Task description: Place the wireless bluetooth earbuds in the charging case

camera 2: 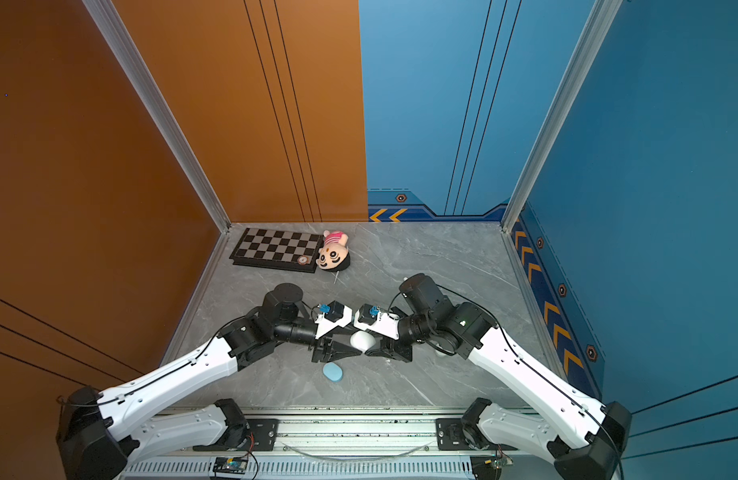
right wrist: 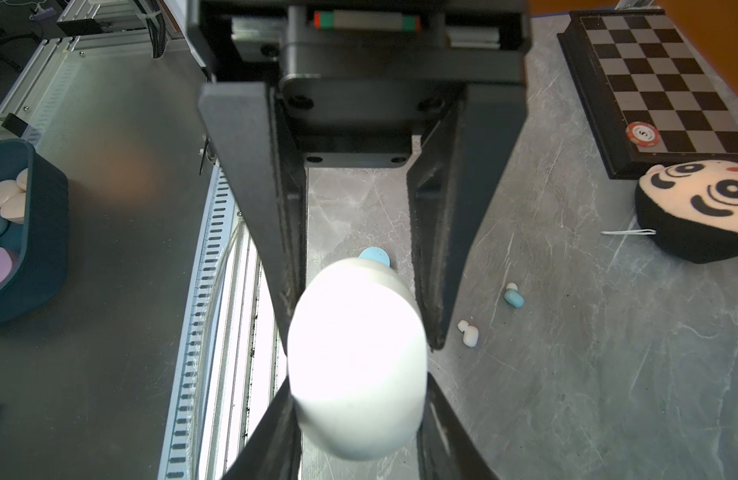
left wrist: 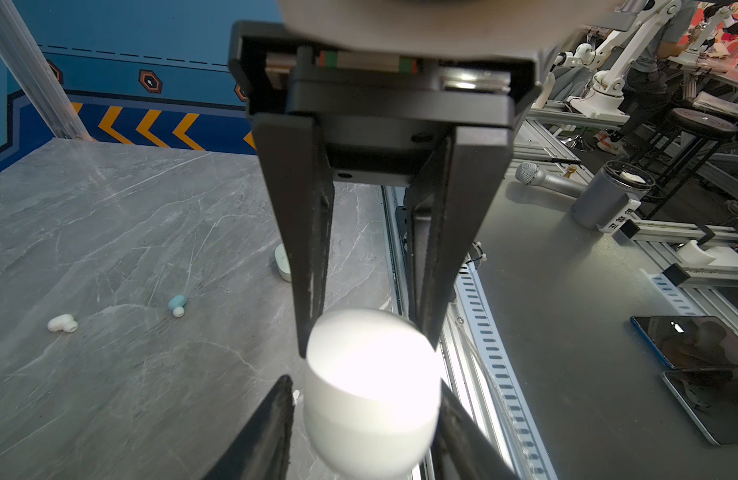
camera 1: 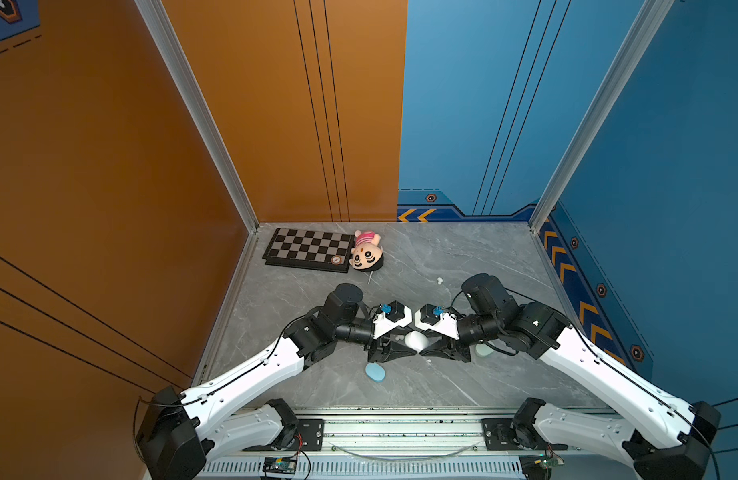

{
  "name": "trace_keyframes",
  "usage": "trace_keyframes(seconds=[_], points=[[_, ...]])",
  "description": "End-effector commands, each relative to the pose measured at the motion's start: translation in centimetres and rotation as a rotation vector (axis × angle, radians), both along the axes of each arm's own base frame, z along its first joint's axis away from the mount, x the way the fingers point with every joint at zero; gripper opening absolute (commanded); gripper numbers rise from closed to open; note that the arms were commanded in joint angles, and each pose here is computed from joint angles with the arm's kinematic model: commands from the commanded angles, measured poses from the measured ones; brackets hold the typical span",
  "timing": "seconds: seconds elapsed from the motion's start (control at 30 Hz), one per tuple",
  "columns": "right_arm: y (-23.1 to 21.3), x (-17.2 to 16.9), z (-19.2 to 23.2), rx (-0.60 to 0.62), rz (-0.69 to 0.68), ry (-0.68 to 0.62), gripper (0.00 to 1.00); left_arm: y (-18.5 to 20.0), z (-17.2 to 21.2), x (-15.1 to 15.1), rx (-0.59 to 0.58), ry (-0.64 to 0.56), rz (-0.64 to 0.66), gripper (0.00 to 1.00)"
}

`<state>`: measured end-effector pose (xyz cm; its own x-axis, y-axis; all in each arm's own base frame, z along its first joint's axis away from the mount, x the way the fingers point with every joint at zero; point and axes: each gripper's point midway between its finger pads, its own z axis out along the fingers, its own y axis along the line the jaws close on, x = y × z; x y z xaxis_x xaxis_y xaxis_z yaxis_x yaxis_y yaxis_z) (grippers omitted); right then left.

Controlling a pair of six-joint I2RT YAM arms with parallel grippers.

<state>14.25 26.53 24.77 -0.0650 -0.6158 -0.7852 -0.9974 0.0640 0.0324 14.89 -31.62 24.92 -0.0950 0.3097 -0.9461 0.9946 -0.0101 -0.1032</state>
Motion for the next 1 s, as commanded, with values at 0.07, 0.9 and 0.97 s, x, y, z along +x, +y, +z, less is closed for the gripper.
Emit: trace_keyframes(seconds=[0.07,0.9,0.97], points=[[0.5,0.1,0.1,0.000,0.016,-0.024,0.25,-0.3,0.9,-0.2,-0.015,-0.030,-0.022,0.48],[1.0,1.6,1.0,0.050,-0.060,-0.034,0.33,-0.3,0.5,-0.4,0.003,-0.039,-0.026,0.00],[0.9,1.7,0.9,0.054,-0.067,-0.028,0.37,-0.4,0.5,-0.4,0.002,-0.041,-0.025,0.00]])
